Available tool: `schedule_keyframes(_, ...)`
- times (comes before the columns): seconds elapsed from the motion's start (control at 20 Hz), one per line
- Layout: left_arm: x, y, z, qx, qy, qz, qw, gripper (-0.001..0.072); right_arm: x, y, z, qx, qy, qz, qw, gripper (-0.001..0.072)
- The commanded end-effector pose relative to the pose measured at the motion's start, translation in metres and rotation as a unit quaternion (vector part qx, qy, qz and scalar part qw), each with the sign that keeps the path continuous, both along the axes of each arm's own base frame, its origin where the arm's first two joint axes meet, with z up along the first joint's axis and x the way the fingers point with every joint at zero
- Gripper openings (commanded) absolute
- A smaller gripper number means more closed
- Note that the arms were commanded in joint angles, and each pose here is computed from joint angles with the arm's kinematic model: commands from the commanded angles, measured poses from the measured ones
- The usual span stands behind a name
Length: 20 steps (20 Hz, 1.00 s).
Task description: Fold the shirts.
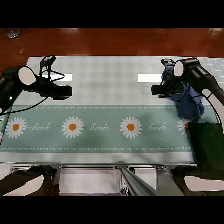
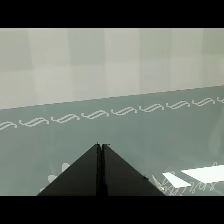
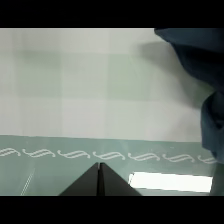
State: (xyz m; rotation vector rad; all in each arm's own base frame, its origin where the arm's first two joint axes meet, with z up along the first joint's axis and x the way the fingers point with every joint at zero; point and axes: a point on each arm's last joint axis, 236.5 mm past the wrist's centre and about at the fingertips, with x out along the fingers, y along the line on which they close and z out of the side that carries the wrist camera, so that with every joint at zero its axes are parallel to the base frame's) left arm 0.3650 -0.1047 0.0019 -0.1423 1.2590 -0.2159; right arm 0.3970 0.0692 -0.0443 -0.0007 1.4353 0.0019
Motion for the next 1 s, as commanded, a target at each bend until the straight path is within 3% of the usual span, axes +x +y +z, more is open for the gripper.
schedule_keyframes(0.0,0.0,0.0,0.0,0.0,0.0,0.0,1.0,0.0026,0.0,0.0,0.0,0.0,0.0,0.001,1.0,0.003)
schedule_keyframes(0.35,0.001,0.0,0.0,0.0,-0.002,0.001,1.0,0.0026,0.0,0.001,0.0,0.001,-0.001,-0.002,1.0,0.003)
schedule_keyframes(0.5,0.025,-0.001,0.009,-0.006,-0.053,0.012,0.998,0.0027,0.034,-0.004,0.007,-0.011,-0.074,0.007,0.997,0.0038)
schedule_keyframes(0.55,0.035,0.0,0.013,-0.009,-0.076,0.017,0.997,0.0037,0.049,-0.013,0.012,-0.034,-0.107,0.018,0.993,0.0213)
schedule_keyframes(0.6,0.049,0.002,0.018,-0.009,-0.105,0.025,0.994,0.0253,0.065,-0.027,0.02,-0.067,-0.142,0.023,0.987,0.0639)
schedule_keyframes(0.65,0.06,0.005,0.022,-0.005,-0.13,0.029,0.991,0.0704,0.083,-0.041,0.031,-0.101,-0.183,0.028,0.978,0.0634)
schedule_keyframes(0.75,0.079,0.014,0.03,0.018,-0.176,0.027,0.984,0.07,0.108,-0.078,0.054,-0.141,-0.244,-0.014,0.959,0.0633)
schedule_keyframes(0.95,0.09,0.018,0.028,0.021,-0.19,0.032,0.981,0.07,0.1,-0.17,0.034,-0.127,-0.224,-0.173,0.951,0.0632)
